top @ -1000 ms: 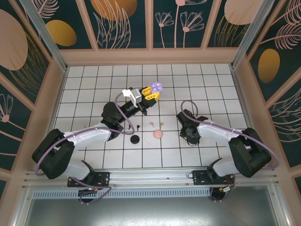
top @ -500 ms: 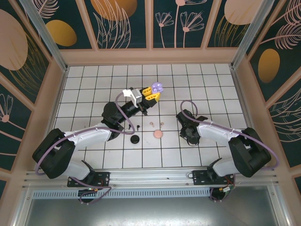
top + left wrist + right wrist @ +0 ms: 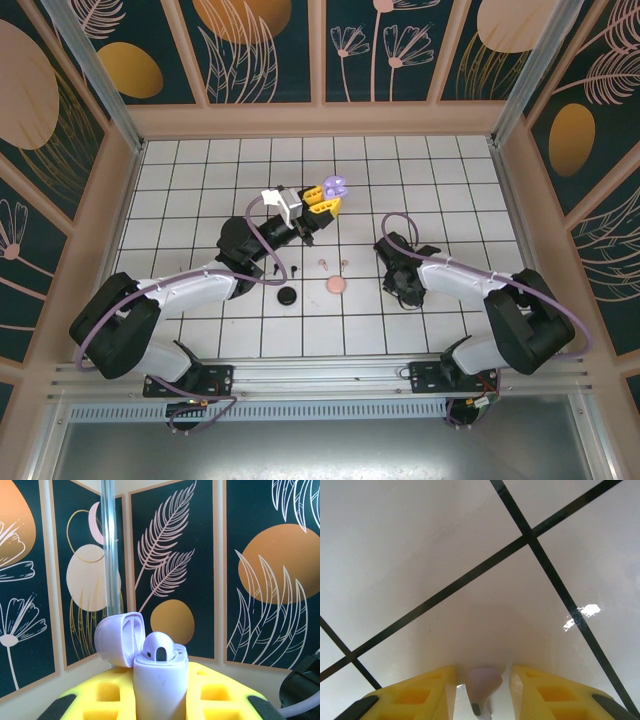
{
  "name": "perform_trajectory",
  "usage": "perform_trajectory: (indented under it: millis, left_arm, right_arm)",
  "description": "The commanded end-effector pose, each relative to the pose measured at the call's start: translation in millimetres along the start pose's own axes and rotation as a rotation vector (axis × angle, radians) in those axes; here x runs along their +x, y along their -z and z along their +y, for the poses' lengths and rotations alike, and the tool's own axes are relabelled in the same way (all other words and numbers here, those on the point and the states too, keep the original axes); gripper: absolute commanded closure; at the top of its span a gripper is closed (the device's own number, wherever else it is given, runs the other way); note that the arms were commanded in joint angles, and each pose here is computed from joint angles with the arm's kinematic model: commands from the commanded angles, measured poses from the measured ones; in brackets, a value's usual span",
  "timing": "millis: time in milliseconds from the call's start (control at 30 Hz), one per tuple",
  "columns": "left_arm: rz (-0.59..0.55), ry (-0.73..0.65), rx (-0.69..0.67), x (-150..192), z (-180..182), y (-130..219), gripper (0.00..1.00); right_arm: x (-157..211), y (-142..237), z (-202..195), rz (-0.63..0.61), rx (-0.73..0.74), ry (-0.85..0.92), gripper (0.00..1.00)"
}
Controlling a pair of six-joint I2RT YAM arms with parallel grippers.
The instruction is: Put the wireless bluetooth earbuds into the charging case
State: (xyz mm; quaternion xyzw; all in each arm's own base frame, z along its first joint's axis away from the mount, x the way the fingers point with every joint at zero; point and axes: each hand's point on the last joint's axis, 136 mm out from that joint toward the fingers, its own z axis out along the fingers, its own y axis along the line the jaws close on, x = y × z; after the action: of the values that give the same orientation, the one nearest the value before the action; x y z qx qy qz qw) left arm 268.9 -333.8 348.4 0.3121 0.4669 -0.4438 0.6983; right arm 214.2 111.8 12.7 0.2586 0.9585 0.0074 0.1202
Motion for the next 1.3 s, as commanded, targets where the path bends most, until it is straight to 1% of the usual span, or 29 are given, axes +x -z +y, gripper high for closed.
perform_trajectory:
  millis: [0,133,433,500,600,700,833,900,1033,1133,1267]
  left_arm:
    - [-0.041,0.005,0.025,-9,-6,0,1.0]
    - [-0.041,0.008,0.025,-10,-6,-1,1.0]
    - [-0.04,0.019,0.03,-9,-7,-1,1.0]
    - [-0.038,0.021,0.034,-9,-7,-1,1.0]
    - [-0.033,0.02,0.036,-8,-7,-2,1.0]
    - [-0.027,0.009,0.034,-9,-7,-3,1.0]
    - [-0.017,-0.016,0.032,-10,-6,-6,1.0]
    - [-0.01,-0.035,0.031,-10,-5,-7,1.0]
    - [0.006,-0.097,0.026,-8,-4,-9,1.0]
    - [0.013,-0.137,0.022,-7,-2,-11,1.0]
    - [0.008,-0.165,0.017,-6,1,-17,1.0]
  right_arm:
    - [-9,-3,-14,-0.042,0.086,0.04,0.65]
    - [-9,-4,-12,-0.038,0.08,0.048,0.66]
    - [-10,-4,-7,-0.049,0.038,0.047,0.78]
    - [-12,0,-4,-0.067,0.011,0.044,0.81]
    - [-20,14,6,-0.118,-0.074,0.045,0.82]
    - [-35,39,20,-0.194,-0.186,0.033,0.82]
    - [-61,95,45,-0.305,-0.371,0.022,0.82]
    - [-76,132,57,-0.365,-0.455,0.025,0.82]
    - [-109,222,85,-0.507,-0.615,0.073,0.82]
    - [-126,285,104,-0.595,-0.724,0.114,0.82]
    - [-137,346,127,-0.671,-0.861,0.169,0.82]
